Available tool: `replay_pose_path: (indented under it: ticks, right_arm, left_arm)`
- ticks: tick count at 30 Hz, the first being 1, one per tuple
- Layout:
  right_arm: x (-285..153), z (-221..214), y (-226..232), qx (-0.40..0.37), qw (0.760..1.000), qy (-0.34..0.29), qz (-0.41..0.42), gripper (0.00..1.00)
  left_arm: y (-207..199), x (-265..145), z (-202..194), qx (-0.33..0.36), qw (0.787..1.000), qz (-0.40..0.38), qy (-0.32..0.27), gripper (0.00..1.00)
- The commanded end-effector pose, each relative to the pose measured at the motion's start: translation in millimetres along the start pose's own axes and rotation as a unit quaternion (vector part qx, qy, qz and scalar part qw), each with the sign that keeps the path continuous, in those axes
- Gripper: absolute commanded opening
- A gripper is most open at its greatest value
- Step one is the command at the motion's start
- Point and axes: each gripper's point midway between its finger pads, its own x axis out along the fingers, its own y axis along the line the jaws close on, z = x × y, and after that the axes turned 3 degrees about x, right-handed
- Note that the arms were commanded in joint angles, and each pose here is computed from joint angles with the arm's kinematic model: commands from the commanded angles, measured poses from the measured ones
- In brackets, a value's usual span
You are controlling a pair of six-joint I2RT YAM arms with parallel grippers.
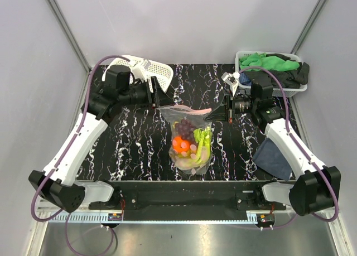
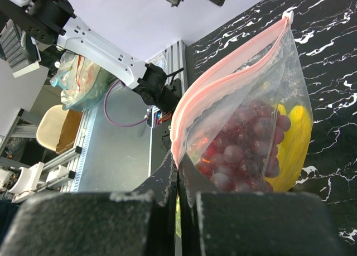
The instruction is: Open the zip-top bag and remove the fake food
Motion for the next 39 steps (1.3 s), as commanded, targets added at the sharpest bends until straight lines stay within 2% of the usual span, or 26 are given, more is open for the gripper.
replay_pose_path:
  ticks: [1,2,3,4,6,10,16,18,21,24,26,34,37,38,39]
  right_arm:
    - [-1.0,17.7,16.6,-0.041,0.999,-0.012,-0.005,0.00]
    - [-1.2,17.5,16.8,-0.043,0.999,-0.011,-0.005,0.00]
    - [-1.2,17.0,15.8,-0.041,0.999,-0.011,-0.008,0.00]
    - [-1.5,16.4,16.2,-0.043,0.999,-0.012,-0.009,0.00]
    - [-2.4,13.8,14.5,-0.041,0.999,-0.011,-0.016,0.00]
    - [-3.6,11.2,17.8,-0.048,0.999,-0.012,-0.023,0.00]
    - [-4.9,10.6,21.4,-0.052,0.998,-0.012,-0.026,0.00]
    - [-5.2,10.1,22.2,-0.052,0.998,-0.011,-0.026,0.00]
    - [-5.0,8.3,22.1,-0.051,0.998,-0.010,-0.026,0.00]
    - [-3.9,7.1,23.1,-0.050,0.998,-0.008,-0.025,0.00]
    - [-3.4,6.7,23.9,-0.051,0.998,-0.008,-0.025,0.00]
    - [-1.5,4.3,26.0,-0.051,0.998,-0.005,-0.026,0.00]
    - [-1.4,5.0,28.0,-0.052,0.998,-0.005,-0.027,0.00]
    - [-1.5,5.1,28.0,-0.052,0.998,-0.006,-0.028,0.00]
    - [-0.9,4.8,28.1,-0.052,0.998,-0.005,-0.029,0.00]
  left_arm:
    - [-16.3,-9.0,15.7,-0.193,0.977,0.053,-0.080,0.60]
    - [-27.9,-12.3,14.6,-0.224,0.969,0.046,-0.094,0.62]
    - [-30.6,-13.1,18.1,-0.239,0.964,0.045,-0.108,0.75]
    - [-26.6,-11.3,20.4,-0.278,0.952,0.053,-0.118,0.76]
    - [-22.4,-3.4,19.2,-0.312,0.941,0.062,-0.112,0.77]
    - [-6.8,14.0,2.3,-0.416,0.899,0.115,-0.071,0.80]
    - [9.8,21.7,-7.7,-0.483,0.855,0.177,-0.066,0.80]
    - [11.4,28.8,-3.9,-0.486,0.852,0.187,-0.060,0.79]
    - [5.4,34.7,-1.4,-0.492,0.849,0.186,-0.053,0.70]
    - [4.0,42.3,-8.8,-0.492,0.848,0.194,-0.045,0.65]
    - [5.0,45.5,-13.9,-0.496,0.844,0.199,-0.039,0.57]
    - [4.6,60.2,-29.2,-0.502,0.838,0.212,-0.021,0.50]
    - [4.2,66.0,-26.5,-0.500,0.841,0.205,-0.021,0.36]
    - [5.7,67.7,-25.3,-0.486,0.849,0.205,-0.023,0.28]
    - [5.0,67.9,-19.6,-0.472,0.858,0.202,-0.032,0.24]
